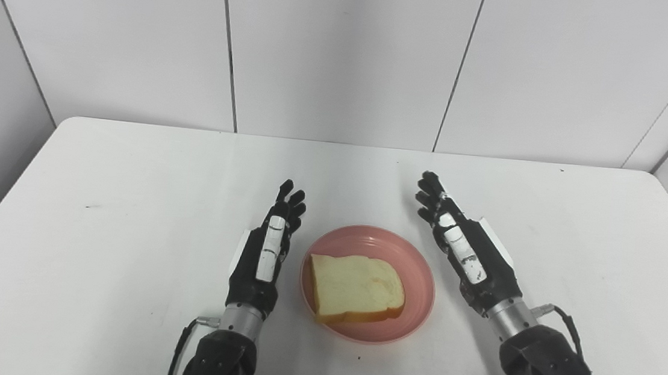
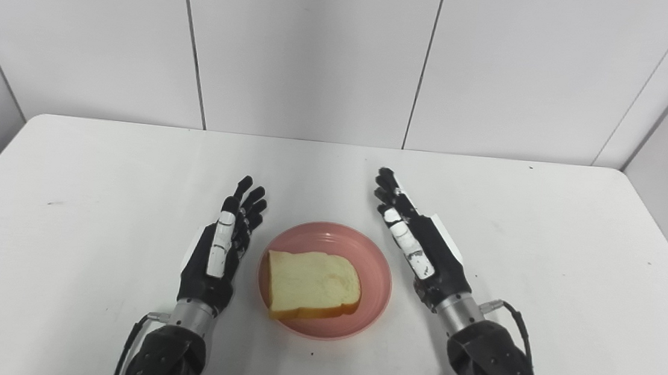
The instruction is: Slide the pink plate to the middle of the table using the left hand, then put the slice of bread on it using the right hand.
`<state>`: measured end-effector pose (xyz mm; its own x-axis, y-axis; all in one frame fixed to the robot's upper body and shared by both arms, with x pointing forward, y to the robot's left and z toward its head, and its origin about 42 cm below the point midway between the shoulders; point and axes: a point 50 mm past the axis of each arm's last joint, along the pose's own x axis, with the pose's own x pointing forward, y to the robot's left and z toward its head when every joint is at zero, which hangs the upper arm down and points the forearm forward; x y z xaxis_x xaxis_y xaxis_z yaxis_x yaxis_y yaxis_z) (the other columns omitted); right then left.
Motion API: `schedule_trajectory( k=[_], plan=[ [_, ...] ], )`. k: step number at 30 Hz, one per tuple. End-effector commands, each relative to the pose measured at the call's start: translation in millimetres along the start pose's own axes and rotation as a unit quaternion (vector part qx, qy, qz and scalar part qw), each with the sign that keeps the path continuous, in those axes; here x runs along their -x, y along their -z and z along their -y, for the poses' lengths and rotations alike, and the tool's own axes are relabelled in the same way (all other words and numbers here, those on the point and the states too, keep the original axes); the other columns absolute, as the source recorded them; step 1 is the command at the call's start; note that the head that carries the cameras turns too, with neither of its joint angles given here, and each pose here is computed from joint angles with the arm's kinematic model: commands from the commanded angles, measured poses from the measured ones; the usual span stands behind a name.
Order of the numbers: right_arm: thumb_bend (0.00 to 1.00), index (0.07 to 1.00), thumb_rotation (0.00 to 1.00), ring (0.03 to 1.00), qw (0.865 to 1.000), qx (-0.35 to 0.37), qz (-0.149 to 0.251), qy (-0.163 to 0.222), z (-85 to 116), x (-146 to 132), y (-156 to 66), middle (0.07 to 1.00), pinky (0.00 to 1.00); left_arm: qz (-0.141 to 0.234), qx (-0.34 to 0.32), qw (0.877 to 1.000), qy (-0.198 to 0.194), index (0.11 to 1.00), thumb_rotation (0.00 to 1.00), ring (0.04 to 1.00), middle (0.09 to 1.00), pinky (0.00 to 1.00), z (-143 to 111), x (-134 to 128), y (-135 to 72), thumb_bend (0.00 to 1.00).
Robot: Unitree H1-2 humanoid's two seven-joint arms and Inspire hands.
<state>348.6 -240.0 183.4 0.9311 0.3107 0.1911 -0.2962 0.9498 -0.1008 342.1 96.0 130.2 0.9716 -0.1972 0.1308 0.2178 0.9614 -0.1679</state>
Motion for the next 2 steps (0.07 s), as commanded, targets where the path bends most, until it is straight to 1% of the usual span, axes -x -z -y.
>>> schedule_trajectory(
  k=[1, 2],
  plan=[
    [0.76, 1.0, 0.97, 1.0, 0.999, 0.008, 0.053, 0.007, -2.9, -5.6, -10.9, 1.0, 1.0, 0.029, 0.004, 0.999, 0.014, 0.968, 1.0, 0.962, 0.958, 0.99, 5.5, -4.4, -14.1, 0.66],
    [0.76, 1.0, 0.98, 1.0, 0.998, 0.007, 0.054, 0.005, -4.6, -5.1, -8.8, 1.0, 1.0, 0.029, 0.003, 0.999, 0.015, 0.97, 1.0, 0.965, 0.959, 1.0, 5.3, -3.7, -14.1, 0.66]
  ],
)
